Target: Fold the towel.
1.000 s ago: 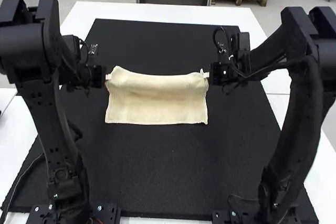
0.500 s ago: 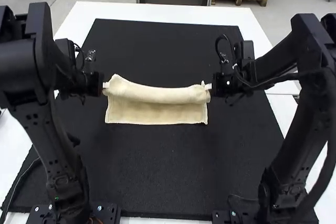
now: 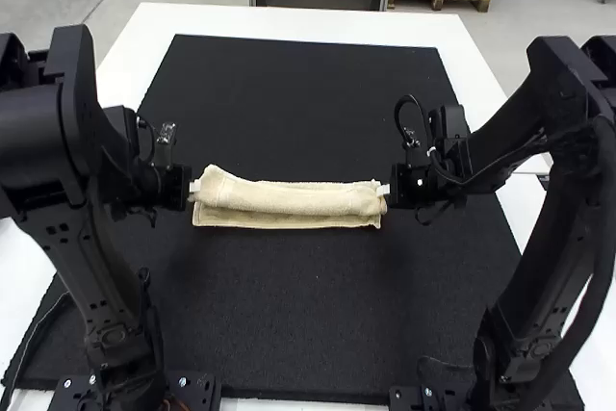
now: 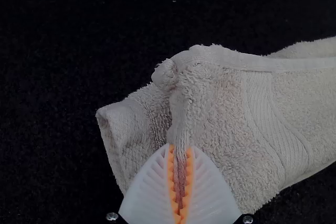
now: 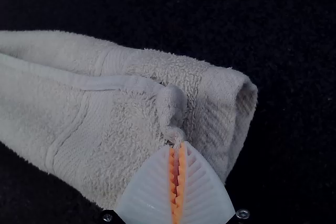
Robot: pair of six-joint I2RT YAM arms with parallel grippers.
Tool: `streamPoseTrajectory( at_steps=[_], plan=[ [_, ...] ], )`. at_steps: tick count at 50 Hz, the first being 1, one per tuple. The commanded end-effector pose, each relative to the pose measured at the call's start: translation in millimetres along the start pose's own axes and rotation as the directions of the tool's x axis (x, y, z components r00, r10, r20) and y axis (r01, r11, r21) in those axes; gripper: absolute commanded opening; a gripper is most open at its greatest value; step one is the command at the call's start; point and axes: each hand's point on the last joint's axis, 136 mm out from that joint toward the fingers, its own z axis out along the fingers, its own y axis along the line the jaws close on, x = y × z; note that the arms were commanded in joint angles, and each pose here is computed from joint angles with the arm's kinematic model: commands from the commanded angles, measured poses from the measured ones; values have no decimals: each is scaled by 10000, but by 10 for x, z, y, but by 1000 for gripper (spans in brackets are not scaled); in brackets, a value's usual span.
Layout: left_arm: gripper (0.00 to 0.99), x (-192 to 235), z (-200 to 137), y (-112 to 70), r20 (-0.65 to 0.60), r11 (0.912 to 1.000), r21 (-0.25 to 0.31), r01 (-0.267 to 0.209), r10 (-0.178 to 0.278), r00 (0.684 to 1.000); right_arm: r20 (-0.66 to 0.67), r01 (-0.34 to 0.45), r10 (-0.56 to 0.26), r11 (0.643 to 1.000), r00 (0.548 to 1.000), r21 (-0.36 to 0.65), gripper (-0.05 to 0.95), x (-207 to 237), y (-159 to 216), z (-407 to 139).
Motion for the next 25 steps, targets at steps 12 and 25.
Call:
streamPoseTrajectory(
  at_steps=[12,25],
  plan=[
    [25,127,-65,137,407,9937,-1093,-267,313,9987,108,129,-129,9999,9999,-13,280,50,-60,26],
    [407,113,-97,199,596,9916,-1293,-87,165,9981,301,118,-117,9999,9995,-39,792,-6,-48,31]
  ],
)
